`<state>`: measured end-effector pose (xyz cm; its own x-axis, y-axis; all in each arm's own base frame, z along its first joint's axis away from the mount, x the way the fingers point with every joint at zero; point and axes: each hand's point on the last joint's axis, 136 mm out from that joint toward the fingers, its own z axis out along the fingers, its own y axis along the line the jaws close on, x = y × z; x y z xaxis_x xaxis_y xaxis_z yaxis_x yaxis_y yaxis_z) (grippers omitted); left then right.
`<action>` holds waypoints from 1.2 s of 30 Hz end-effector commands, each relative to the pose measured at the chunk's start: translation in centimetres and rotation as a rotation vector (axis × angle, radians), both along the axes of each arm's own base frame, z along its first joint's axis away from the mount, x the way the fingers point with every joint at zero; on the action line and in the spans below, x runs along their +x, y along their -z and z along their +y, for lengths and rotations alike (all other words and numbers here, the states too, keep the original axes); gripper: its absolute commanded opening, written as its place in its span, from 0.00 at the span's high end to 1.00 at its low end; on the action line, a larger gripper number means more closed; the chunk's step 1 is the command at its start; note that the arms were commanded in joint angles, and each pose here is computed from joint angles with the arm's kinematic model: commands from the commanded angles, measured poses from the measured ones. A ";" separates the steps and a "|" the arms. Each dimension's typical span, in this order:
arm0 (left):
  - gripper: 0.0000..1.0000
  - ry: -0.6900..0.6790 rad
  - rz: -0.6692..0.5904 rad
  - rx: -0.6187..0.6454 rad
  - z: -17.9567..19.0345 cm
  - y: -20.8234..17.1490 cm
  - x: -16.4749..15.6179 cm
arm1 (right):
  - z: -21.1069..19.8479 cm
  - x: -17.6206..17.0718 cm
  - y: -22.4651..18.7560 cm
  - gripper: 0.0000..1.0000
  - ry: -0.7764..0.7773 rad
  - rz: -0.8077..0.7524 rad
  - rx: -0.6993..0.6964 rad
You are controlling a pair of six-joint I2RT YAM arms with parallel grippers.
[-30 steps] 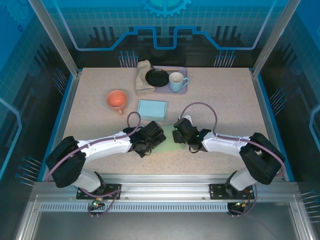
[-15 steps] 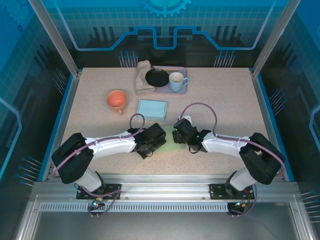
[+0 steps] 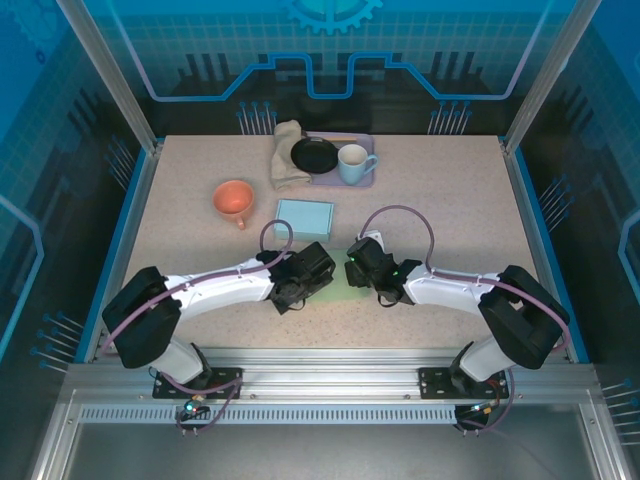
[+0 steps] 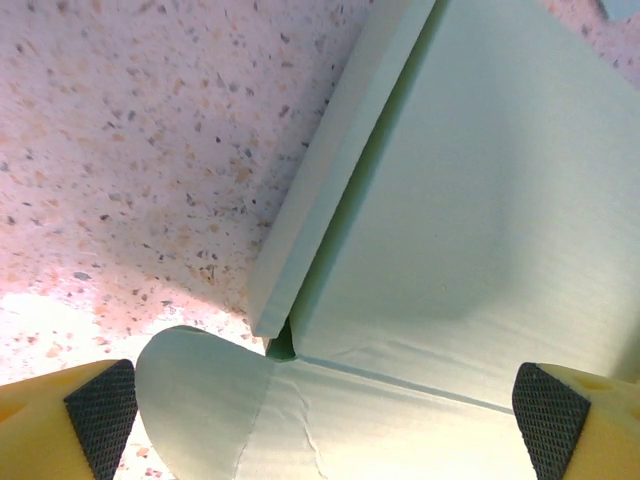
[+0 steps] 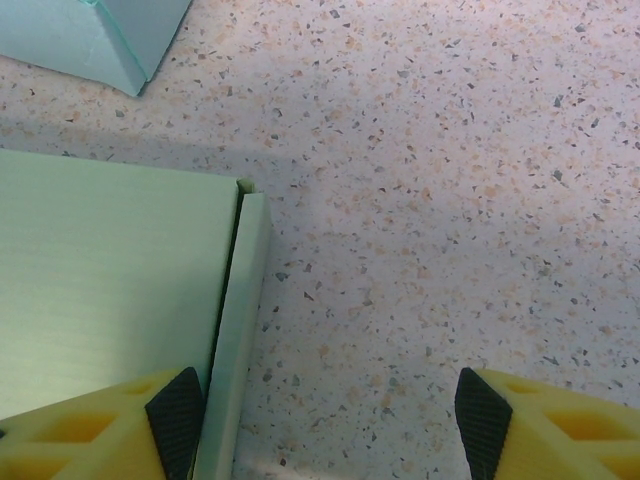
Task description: Fold the paper box
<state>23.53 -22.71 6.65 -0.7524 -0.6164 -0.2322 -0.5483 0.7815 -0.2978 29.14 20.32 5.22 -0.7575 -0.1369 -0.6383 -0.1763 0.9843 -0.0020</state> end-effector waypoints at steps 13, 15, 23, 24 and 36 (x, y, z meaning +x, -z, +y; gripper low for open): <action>0.01 -0.016 -0.076 0.061 -0.3 -1.6 2.3 | -0.8 -2.2 2.9 0.29 -0.034 0.090 -0.082; 0.01 -0.017 -0.077 0.042 -0.6 -1.1 2.5 | -0.9 -2.2 2.9 0.29 -0.035 0.090 -0.084; 0.01 -0.023 -0.050 0.030 -1.1 0.2 2.6 | -1.2 -2.4 3.0 0.29 -0.039 0.086 -0.097; 0.01 -0.022 -0.046 0.032 -1.1 0.4 2.6 | -1.2 -2.3 3.0 0.29 -0.039 0.086 -0.096; 0.01 0.000 0.055 -0.047 -3.0 2.5 1.3 | -0.9 -2.2 3.2 0.29 -0.043 0.089 -0.097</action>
<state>25.40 -24.77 4.98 -0.7511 -0.6215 -0.2227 -0.5553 0.7772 -0.2960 29.23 20.64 5.13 -0.7490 -0.1392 -0.6478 -0.1827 0.9832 -0.0001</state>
